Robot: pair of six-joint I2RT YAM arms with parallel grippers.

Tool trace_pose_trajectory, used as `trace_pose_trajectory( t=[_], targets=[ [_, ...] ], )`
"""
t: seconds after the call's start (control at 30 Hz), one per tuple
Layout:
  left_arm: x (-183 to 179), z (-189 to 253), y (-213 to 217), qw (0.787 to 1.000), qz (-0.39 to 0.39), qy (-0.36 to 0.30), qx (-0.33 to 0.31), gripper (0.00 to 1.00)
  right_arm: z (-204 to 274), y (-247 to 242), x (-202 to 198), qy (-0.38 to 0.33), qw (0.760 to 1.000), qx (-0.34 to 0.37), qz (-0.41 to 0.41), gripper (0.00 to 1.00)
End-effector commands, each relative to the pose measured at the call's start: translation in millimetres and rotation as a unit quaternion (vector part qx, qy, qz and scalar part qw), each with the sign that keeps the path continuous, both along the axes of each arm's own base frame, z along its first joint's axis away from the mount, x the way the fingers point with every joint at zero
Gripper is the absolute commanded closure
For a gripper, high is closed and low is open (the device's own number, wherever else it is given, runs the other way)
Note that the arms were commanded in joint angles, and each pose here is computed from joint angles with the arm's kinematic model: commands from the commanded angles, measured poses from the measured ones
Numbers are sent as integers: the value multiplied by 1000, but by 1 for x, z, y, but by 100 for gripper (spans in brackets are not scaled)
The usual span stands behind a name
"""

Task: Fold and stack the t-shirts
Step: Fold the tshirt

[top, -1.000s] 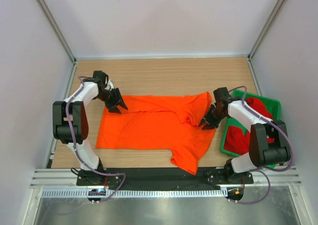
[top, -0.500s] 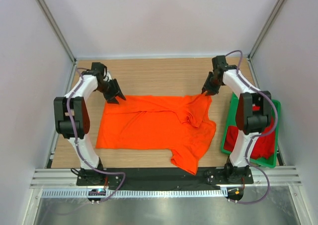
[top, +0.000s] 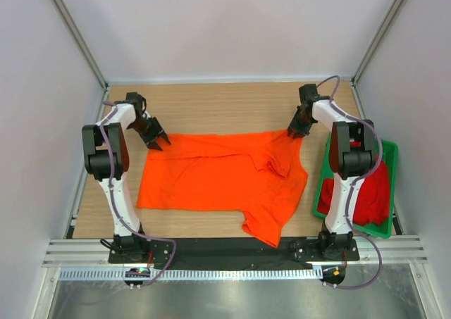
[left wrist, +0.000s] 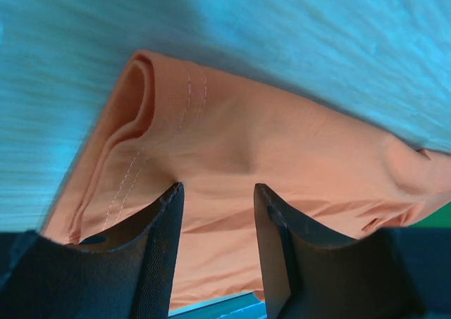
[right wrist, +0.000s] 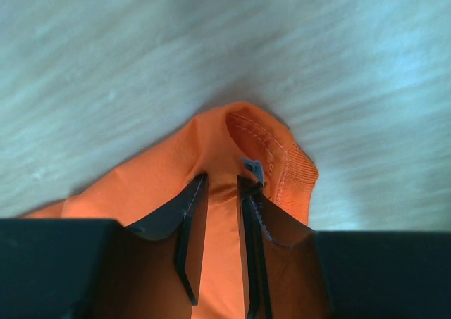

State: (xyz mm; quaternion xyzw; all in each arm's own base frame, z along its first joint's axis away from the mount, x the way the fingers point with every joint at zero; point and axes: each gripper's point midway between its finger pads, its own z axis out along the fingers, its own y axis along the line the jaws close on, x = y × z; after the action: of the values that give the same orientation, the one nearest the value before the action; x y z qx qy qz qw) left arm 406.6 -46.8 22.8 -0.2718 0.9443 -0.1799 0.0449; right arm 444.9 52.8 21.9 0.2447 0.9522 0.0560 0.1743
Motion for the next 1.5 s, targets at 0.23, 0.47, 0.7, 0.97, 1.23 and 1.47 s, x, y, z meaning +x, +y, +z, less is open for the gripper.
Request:
trace_pose_trajectory(
  t=[0.23, 0.47, 0.7, 0.97, 1.23, 1.47],
  targets=[
    [67, -18, 31, 998, 48, -33, 14, 53, -20, -30, 86, -33, 998, -43, -18, 69],
    [88, 43, 20, 993, 46, -107, -7, 42, 49, -26, 105, -69, 997, -35, -14, 66],
    [76, 114, 5, 985, 22, -173, -10, 36, 108, -8, 84, -95, 994, -47, 25, 60],
    [33, 126, -41, 983, -33, -178, -40, 35, 98, 31, 14, -47, 996, 4, 77, 56],
    [-10, 111, -93, 982, -96, -153, -63, 37, 67, 38, -42, -20, 997, 61, 44, 56],
    [-15, 114, -112, 978, -120, -151, -80, 39, 41, 40, -47, -4, 996, 84, 31, 58]
  ],
)
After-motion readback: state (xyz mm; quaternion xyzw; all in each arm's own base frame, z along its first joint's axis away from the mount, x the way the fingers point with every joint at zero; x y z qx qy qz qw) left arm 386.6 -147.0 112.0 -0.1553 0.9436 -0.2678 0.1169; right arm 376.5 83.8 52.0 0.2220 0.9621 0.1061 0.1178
